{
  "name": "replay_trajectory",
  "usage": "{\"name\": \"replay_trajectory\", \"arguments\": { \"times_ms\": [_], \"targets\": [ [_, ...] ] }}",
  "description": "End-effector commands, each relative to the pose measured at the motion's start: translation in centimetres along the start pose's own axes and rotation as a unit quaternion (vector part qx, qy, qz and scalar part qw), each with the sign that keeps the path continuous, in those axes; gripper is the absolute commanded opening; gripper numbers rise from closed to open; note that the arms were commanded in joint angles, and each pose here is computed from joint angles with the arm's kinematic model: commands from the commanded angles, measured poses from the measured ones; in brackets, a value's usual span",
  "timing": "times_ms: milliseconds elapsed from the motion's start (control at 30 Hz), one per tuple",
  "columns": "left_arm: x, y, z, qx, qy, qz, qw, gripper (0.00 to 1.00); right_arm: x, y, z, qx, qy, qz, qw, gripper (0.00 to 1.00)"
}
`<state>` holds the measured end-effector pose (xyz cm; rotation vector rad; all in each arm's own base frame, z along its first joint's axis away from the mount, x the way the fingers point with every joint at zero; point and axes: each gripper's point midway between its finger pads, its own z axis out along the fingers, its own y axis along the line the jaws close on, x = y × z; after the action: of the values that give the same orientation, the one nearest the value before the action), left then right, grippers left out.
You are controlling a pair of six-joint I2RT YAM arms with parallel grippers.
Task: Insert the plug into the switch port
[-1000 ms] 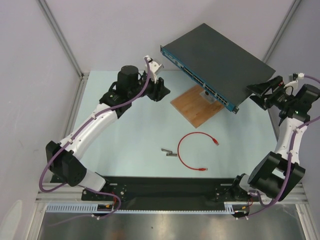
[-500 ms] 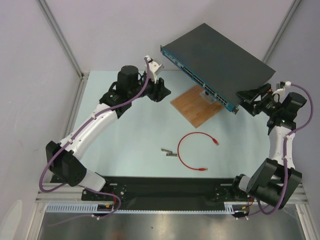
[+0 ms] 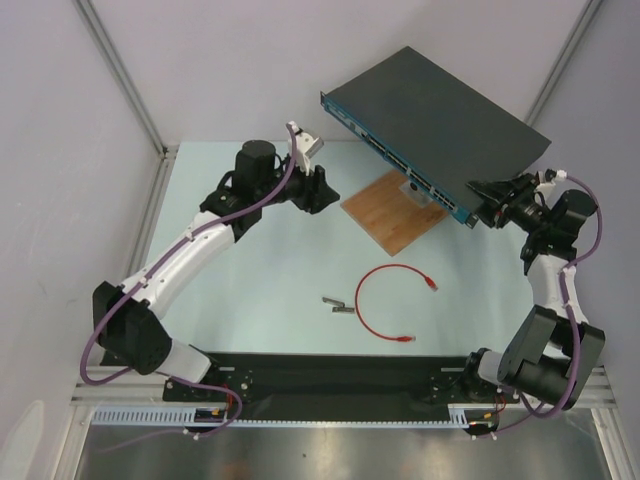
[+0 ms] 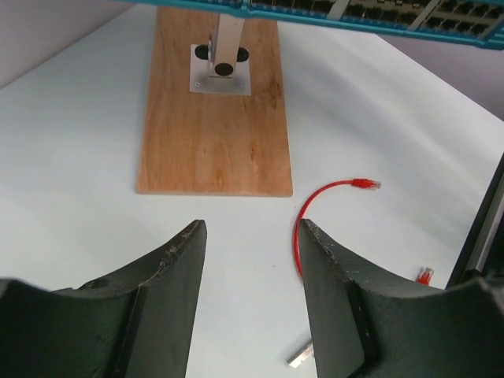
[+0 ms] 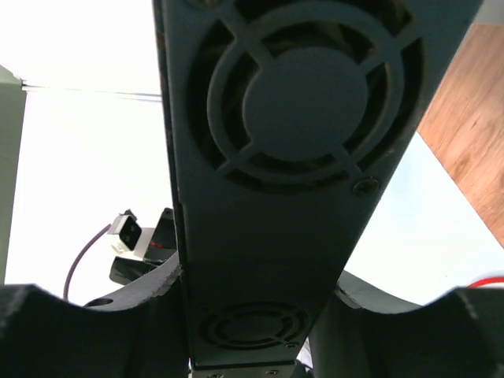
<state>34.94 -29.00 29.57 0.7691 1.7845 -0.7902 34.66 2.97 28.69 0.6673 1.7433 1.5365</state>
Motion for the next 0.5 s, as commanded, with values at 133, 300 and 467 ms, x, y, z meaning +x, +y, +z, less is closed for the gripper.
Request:
{"name": "replay_trajectory", "arguments": {
  "times_ms": [133, 300, 467],
  "targets": [
    [-0.7, -0.9, -1.6, 0.017, -0.021, 0.009, 1.000, 0.56, -5.0, -0.5, -2.3, 0.006, -0.055, -0.133, 0.990, 0.00],
    [0.3, -0.6, -1.5, 0.018, -0.009, 0.029, 0.999, 0.57, -7.1, 1.2, -3.3, 0.000, -0.072, -0.153, 0.986, 0.00],
    [0.9, -0.5, -1.5, 0.020, -0.002, 0.042, 0.999, 0.57, -8.3, 1.8, -3.3, -0.001, -0.074, -0.158, 0.985, 0.00]
  ]
}}
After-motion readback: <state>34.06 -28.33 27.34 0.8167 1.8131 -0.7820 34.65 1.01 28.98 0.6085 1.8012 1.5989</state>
